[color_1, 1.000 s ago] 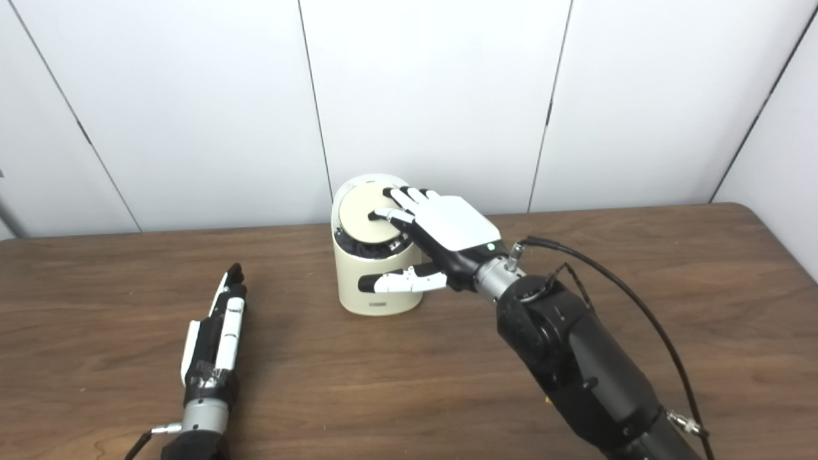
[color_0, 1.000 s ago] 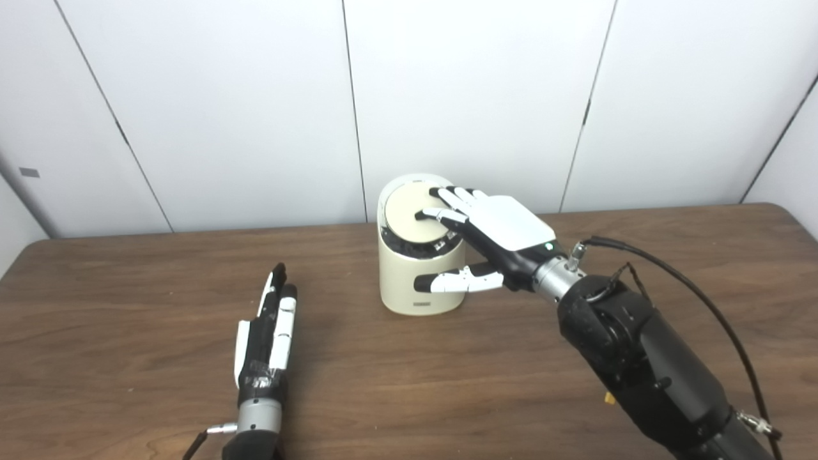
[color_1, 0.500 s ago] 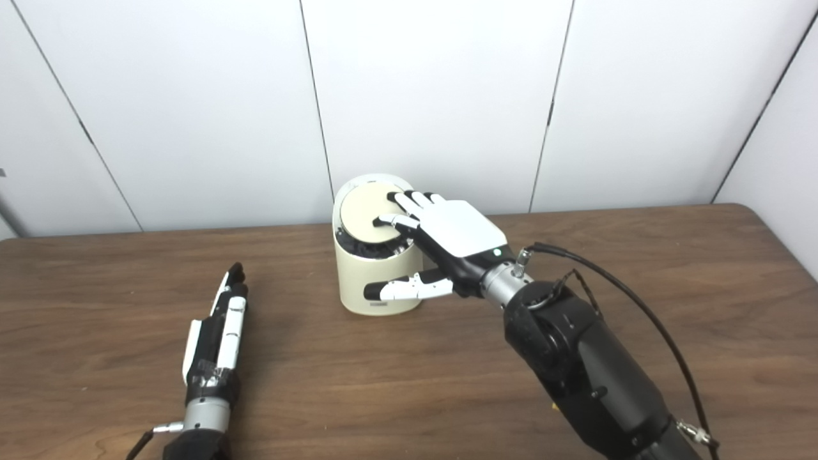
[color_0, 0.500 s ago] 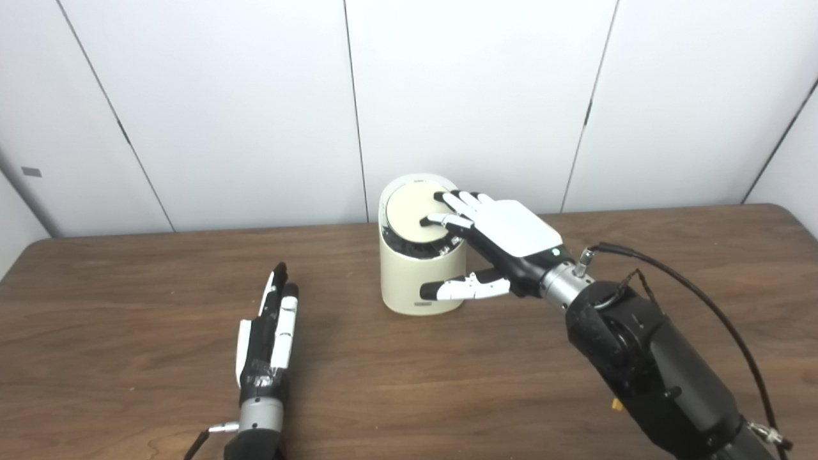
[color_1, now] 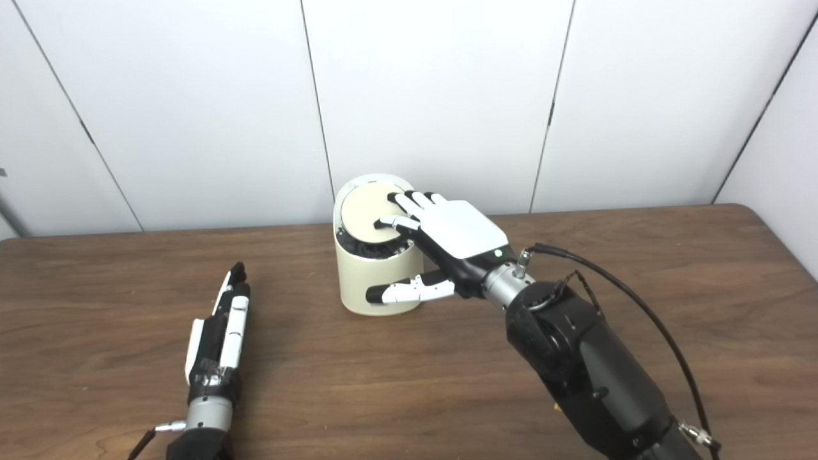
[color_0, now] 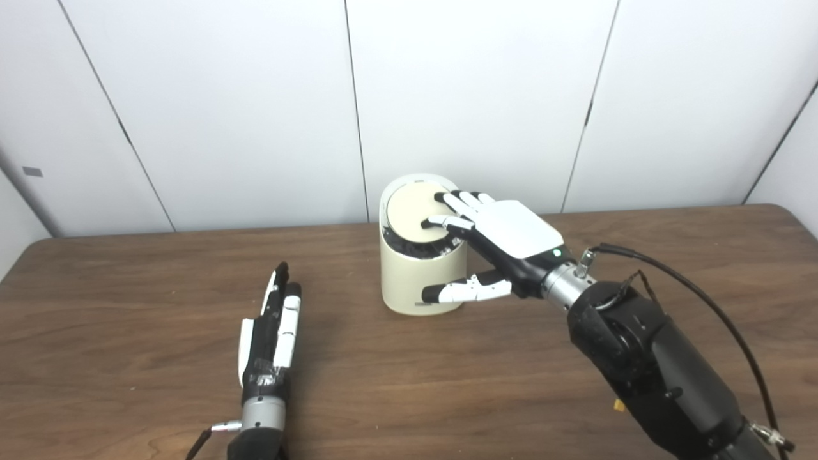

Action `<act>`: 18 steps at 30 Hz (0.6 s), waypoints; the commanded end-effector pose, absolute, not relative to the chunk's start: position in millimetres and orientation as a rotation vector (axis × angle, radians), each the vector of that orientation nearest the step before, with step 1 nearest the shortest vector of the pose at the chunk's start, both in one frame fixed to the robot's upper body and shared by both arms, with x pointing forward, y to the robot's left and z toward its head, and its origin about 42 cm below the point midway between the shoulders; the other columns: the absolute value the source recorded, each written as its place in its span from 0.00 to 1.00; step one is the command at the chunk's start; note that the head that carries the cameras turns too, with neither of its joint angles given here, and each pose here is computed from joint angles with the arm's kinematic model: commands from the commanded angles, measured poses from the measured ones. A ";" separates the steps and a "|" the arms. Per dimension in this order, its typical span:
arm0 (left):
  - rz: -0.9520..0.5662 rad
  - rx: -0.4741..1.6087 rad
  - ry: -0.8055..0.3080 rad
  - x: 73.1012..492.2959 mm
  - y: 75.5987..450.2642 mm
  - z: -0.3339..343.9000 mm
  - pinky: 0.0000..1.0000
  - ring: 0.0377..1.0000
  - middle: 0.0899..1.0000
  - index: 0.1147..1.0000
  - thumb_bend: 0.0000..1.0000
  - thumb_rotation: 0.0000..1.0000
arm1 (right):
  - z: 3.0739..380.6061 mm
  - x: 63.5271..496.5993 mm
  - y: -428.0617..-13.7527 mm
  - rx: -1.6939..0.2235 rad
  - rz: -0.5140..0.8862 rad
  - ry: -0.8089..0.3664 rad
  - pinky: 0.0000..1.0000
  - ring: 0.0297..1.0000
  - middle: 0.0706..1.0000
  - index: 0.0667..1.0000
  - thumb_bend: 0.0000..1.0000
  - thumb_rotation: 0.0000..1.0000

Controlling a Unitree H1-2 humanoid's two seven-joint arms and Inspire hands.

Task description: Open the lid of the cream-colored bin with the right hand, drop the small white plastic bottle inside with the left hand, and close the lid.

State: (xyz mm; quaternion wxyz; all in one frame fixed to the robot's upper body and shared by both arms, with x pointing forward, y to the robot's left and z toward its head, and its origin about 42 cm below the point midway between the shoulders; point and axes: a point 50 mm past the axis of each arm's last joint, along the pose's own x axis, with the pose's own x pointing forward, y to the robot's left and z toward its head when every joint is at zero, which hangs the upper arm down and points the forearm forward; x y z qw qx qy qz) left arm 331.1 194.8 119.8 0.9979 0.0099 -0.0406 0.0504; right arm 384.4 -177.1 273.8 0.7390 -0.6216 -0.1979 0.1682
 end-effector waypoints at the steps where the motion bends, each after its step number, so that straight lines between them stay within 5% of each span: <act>1: 0.082 0.007 -0.092 337.9 185.5 127.6 1.00 1.00 1.00 1.00 0.56 0.89 | 278.3 390.3 -179.0 -1.384 0.388 -0.411 1.00 1.00 1.00 0.77 0.60 0.99; 9: 0.085 -0.001 -0.103 339.0 184.4 128.4 1.00 1.00 1.00 1.00 0.55 0.89 | 276.6 393.6 -177.0 -1.383 0.406 -0.368 1.00 1.00 1.00 0.69 0.63 1.00; 18: 0.079 0.016 -0.102 338.7 185.8 125.7 1.00 1.00 1.00 1.00 0.55 0.90 | 290.7 389.1 -174.7 -1.348 0.387 -0.392 1.00 1.00 1.00 0.81 0.63 1.00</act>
